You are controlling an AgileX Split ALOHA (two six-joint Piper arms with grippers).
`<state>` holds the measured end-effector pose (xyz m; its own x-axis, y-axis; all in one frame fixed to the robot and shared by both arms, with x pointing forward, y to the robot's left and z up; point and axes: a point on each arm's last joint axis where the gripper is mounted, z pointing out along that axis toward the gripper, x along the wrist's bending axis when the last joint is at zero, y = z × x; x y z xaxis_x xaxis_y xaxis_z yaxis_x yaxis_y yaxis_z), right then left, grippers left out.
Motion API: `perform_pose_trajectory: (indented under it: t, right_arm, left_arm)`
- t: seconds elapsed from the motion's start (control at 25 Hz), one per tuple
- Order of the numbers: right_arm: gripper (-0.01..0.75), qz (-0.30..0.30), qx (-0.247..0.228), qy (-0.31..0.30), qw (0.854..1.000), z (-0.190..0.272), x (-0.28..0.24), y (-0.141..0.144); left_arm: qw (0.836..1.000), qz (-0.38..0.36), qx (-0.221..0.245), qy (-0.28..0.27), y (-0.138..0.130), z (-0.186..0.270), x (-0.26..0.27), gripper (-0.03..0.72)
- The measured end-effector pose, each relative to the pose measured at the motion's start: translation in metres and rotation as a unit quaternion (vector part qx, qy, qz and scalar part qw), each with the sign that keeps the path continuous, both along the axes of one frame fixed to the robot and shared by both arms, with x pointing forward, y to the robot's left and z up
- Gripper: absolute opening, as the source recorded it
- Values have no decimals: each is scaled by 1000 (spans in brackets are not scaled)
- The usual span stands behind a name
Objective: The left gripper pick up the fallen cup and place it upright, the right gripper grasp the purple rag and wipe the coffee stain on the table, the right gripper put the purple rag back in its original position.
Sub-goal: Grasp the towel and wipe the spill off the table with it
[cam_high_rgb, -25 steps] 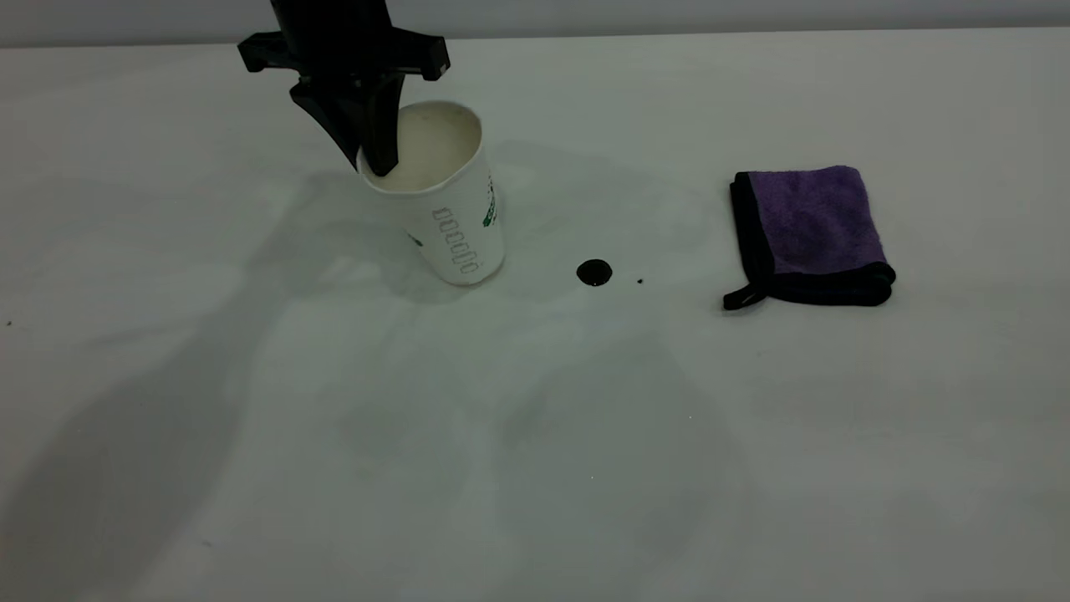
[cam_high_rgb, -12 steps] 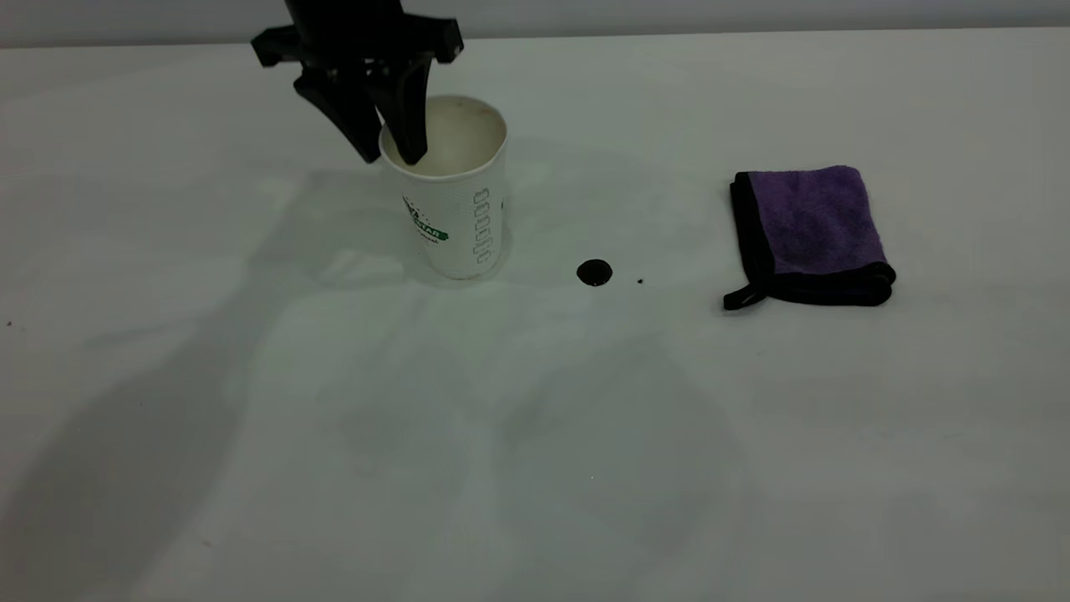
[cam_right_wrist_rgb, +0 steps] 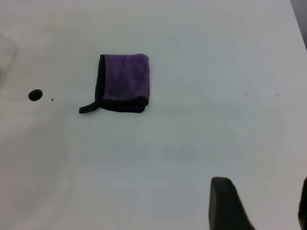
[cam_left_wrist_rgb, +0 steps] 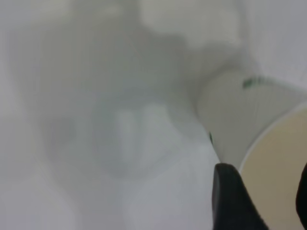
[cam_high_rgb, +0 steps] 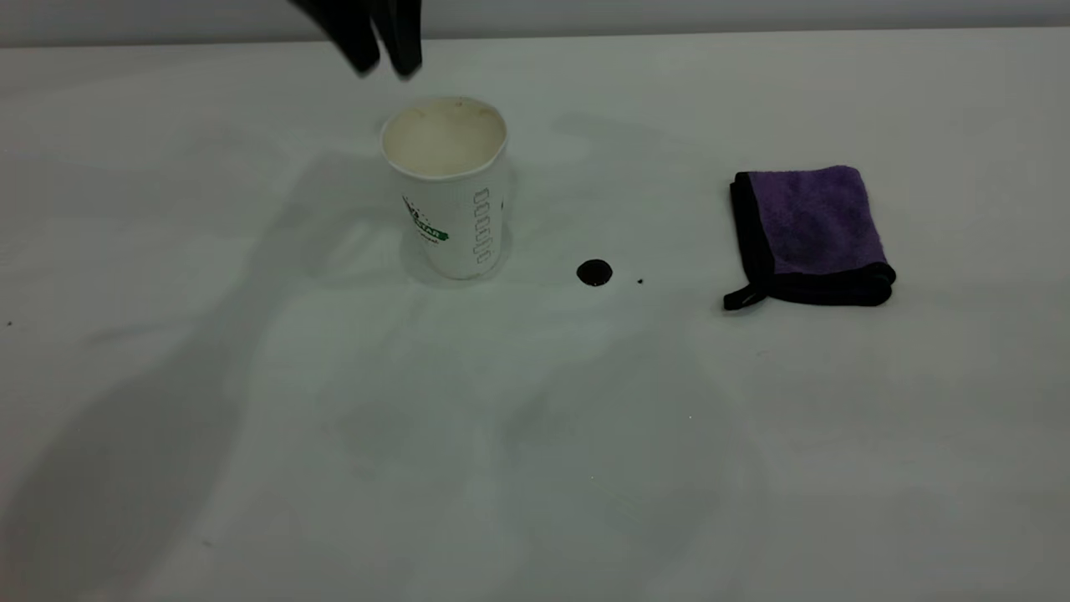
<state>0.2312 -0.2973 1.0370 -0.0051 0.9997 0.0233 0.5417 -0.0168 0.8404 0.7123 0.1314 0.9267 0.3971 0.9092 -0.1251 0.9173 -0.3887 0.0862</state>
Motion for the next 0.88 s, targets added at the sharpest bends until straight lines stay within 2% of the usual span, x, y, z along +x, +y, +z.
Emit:
perform_pose_trajectory:
  t: [0.24,0.44,0.64,0.88]
  right_arm:
    - [401,0,0,0,1000,0,0,0]
    - [401,0,0,0,1000,0,0,0]
    - [401,0,0,0,1000,0,0,0]
    - [401,0,0,0,1000,0,0,0]
  left_arm:
    - [998,-13,-18,-60,-15,54,-7,399]
    - [988,-29,-48,-143,-20,140,-33,399]
    - [972,-19,-80,-219,-4,224,-73,399]
    - [970,-5,-89,-225,26,267,-147,399]
